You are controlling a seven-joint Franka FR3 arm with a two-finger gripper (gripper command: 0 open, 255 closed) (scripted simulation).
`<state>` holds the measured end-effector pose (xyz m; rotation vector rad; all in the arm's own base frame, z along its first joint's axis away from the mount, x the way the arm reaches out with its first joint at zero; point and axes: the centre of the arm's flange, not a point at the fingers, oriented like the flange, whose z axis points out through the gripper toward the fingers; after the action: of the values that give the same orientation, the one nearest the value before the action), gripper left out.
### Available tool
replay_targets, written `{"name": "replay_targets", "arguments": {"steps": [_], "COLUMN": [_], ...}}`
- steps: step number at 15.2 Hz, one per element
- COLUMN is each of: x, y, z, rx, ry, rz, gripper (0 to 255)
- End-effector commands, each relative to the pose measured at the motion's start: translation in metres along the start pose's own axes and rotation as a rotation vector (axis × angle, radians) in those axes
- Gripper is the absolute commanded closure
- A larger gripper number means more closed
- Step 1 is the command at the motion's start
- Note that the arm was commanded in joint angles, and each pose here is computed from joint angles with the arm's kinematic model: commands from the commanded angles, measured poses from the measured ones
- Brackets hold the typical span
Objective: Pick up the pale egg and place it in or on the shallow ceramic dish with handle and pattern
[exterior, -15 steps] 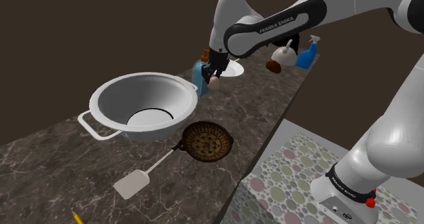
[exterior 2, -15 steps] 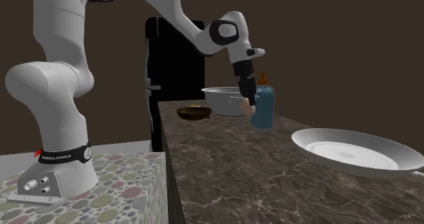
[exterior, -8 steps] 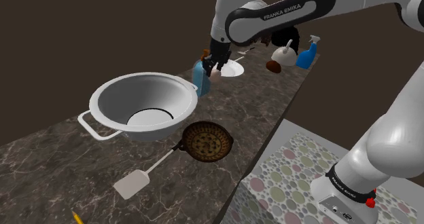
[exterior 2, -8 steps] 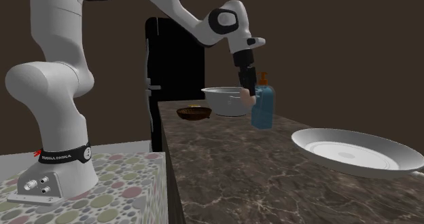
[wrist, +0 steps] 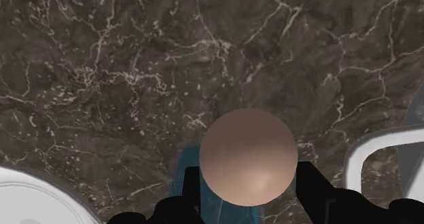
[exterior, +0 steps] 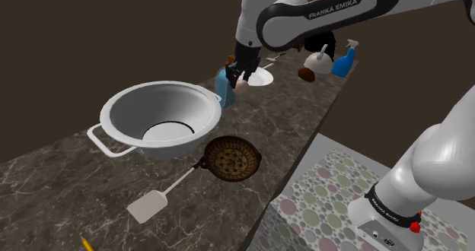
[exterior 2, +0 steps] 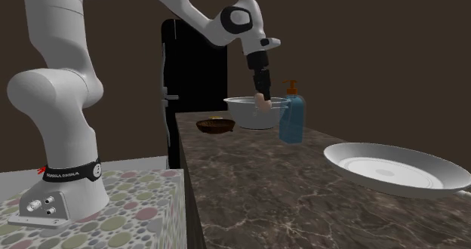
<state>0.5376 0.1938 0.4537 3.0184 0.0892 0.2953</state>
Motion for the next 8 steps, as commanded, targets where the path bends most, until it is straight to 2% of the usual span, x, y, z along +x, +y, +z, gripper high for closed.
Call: {"name": "replay_targets", "arguments": {"steps": [1, 8], "x": [-0.018, -0.079], "y": [-0.018, -0.084], "z": [-0.006, -0.028], "rx": [-0.001, -0.001], "ry": [0.0, 0.0], "rz": [0.001, 0.001], "gripper": [255, 255]}}
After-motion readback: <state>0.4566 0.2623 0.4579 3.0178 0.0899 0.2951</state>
